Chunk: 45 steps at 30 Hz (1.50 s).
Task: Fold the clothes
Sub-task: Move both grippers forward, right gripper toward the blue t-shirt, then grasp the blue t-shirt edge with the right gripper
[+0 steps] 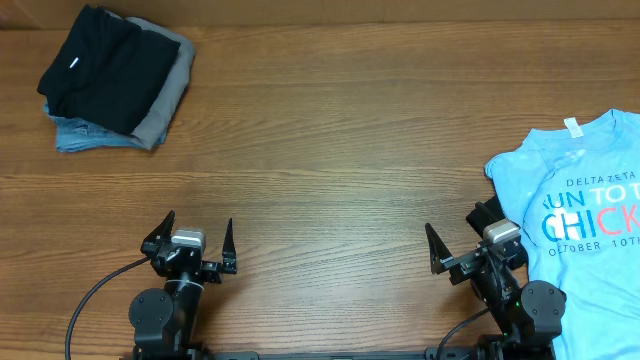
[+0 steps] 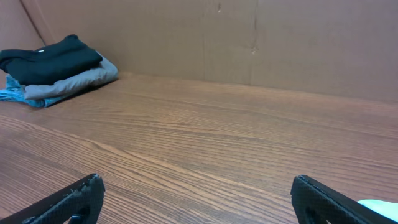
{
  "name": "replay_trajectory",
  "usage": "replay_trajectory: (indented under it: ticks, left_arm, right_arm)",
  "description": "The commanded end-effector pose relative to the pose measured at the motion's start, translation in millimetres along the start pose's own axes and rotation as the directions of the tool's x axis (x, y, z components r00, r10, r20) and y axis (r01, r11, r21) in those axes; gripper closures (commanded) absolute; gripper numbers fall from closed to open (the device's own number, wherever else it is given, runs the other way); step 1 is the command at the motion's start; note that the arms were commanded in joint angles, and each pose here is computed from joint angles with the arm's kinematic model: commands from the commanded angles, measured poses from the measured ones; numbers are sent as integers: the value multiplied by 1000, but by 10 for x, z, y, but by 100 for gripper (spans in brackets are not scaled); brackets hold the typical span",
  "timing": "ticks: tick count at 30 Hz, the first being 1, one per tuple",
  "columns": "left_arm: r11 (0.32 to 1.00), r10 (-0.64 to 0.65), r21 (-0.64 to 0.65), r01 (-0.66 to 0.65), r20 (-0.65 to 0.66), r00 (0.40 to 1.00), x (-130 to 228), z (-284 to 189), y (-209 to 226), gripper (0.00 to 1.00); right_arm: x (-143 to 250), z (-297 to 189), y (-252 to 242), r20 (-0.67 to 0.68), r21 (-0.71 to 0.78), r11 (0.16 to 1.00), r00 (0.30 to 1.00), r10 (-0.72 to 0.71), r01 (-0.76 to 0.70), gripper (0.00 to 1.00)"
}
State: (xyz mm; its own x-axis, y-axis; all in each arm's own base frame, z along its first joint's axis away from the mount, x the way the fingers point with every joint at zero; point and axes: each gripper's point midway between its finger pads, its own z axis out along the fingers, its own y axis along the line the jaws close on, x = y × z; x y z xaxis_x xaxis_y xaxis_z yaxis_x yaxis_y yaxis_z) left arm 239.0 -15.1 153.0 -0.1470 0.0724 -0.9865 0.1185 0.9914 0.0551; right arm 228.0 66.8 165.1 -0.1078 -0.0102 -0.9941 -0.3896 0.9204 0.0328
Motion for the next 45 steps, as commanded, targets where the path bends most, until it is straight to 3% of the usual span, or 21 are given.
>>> replay_trajectory:
  ticks: [1,7,11,15,19,26,31,34,39,42,45]
  left_arm:
    - [1000,-14,9,14,8,1000,-4,-1,-21,0]
    - [963,-236,136,235,-4,972,-46,-16,-233,0]
    - [903,-386,193,385,-31,922,-96,-38,-330,0]
    - [883,-378,329,334,76,923,-576,-179,-475,0]
    - [908,-346,295,297,129,929,-939,-337,-402,0]
    - [921,-344,171,350,-64,937,-1201,-381,-277,0]
    - [932,-298,118,343,-291,909,-1368,-185,-233,0]
    - [932,-282,87,351,-434,856,-1443,-47,-206,0]
    - [916,-303,1,400,-652,695,-1455,182,-162,0]
    - [908,-309,-46,417,-747,589,-1325,314,-153,0]
    - [910,-285,-61,411,-812,510,-1114,418,-154,0]
  right_arm:
    - [-36,-9,35,16,-20,1000,1000,-2,2,0]
    - [-55,-12,100,23,-57,998,1000,3,-2,0]
    - [-214,-33,149,62,-93,985,986,154,-148,0]
    - [-638,-148,184,154,-107,983,974,166,-150,0]
    - [-962,-249,214,171,-104,984,972,161,-144,0]
    - [-1066,-84,102,-108,-10,924,920,378,-381,0]
    - [-1183,183,-15,-339,97,878,814,471,-468,0]
    - [-1238,345,-97,-471,146,880,751,463,-452,0]
    - [-1256,667,-254,-631,194,883,635,446,-428,0]
    - [-1058,840,-282,-697,221,858,540,471,-463,0]
    - [-791,986,-497,-714,301,855,494,496,-423,0]
